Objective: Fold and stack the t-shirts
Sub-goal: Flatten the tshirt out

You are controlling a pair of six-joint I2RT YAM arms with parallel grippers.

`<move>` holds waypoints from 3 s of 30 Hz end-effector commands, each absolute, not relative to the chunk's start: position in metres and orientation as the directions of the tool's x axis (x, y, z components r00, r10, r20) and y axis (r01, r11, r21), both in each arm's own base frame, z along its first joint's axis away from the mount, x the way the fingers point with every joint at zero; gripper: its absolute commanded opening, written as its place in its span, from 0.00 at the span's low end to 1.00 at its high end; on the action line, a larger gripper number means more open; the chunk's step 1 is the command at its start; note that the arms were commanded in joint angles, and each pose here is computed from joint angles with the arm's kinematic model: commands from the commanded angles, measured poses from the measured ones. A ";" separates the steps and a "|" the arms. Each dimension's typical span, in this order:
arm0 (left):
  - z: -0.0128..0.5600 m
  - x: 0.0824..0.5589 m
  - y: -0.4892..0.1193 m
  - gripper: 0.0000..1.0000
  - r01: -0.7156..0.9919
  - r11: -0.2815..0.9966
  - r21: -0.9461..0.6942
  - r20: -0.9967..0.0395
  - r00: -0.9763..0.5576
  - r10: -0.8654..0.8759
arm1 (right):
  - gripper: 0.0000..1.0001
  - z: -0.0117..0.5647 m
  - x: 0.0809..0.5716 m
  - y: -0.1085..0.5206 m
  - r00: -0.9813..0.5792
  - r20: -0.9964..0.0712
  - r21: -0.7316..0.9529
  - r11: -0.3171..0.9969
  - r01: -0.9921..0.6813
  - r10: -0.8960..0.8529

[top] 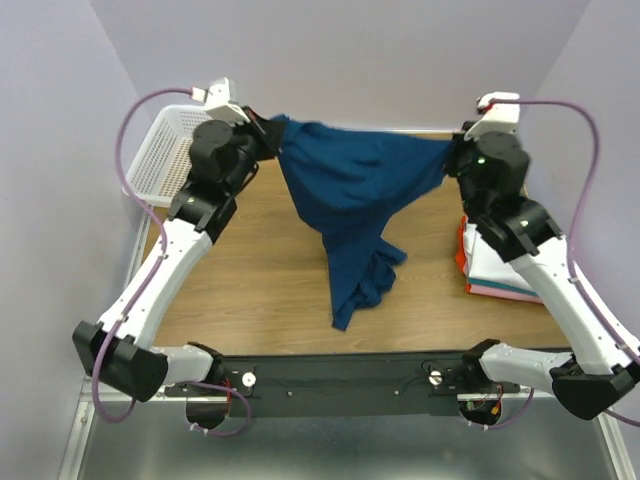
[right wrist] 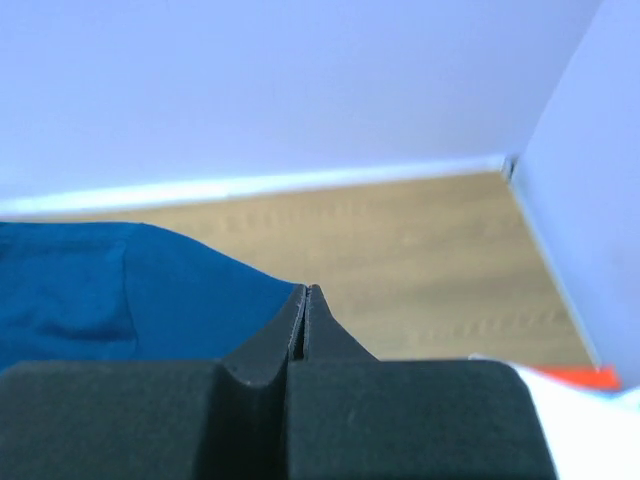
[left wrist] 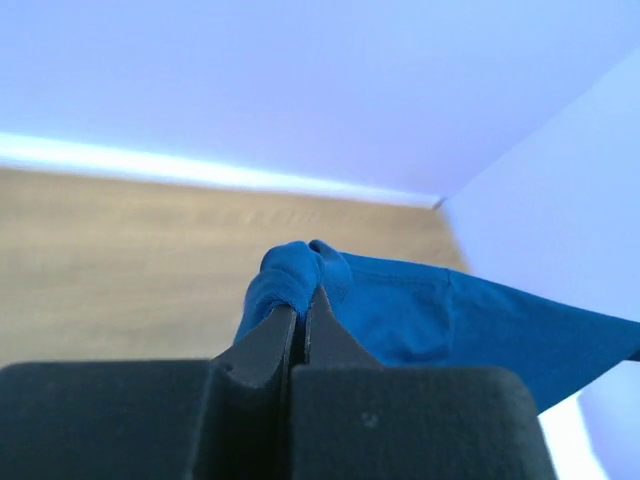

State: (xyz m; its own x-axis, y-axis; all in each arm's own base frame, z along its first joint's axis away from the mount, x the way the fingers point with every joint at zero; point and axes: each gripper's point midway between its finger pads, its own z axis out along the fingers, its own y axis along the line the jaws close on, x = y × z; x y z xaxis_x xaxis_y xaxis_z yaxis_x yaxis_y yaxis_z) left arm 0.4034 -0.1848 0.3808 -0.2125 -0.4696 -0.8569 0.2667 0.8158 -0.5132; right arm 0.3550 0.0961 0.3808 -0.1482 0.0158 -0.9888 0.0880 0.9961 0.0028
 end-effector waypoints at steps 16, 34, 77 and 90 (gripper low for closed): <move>0.705 0.158 -0.156 0.00 0.827 0.535 -0.174 -0.719 0.265 -0.643 | 0.01 0.664 0.200 0.093 0.463 -0.852 0.039 0.912 -0.408 0.244; 0.631 0.268 -0.160 0.00 0.606 0.688 -0.399 -0.759 0.202 -0.619 | 0.01 0.620 0.279 0.080 0.340 -0.929 0.109 0.986 -0.123 0.145; 0.087 0.362 -0.202 0.98 0.000 0.899 -0.438 -0.641 -0.701 -0.313 | 1.00 0.085 0.562 0.184 -0.686 -0.727 0.200 0.944 -0.263 -0.037; 0.048 0.384 -0.202 0.98 -0.075 0.927 -0.368 -0.605 -0.737 -0.300 | 1.00 -0.007 0.489 0.159 -0.853 -0.521 0.209 0.974 -0.088 0.034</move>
State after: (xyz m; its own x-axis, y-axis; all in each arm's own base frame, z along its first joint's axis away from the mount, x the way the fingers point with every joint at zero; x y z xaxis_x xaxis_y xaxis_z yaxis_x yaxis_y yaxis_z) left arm 0.3739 -0.2004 0.0460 -0.7449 -0.2876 -0.6020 -0.0577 0.9267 -0.3714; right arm 0.5352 0.1708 0.0320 -0.7569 -0.0167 -0.6534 -0.1898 0.9622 0.1953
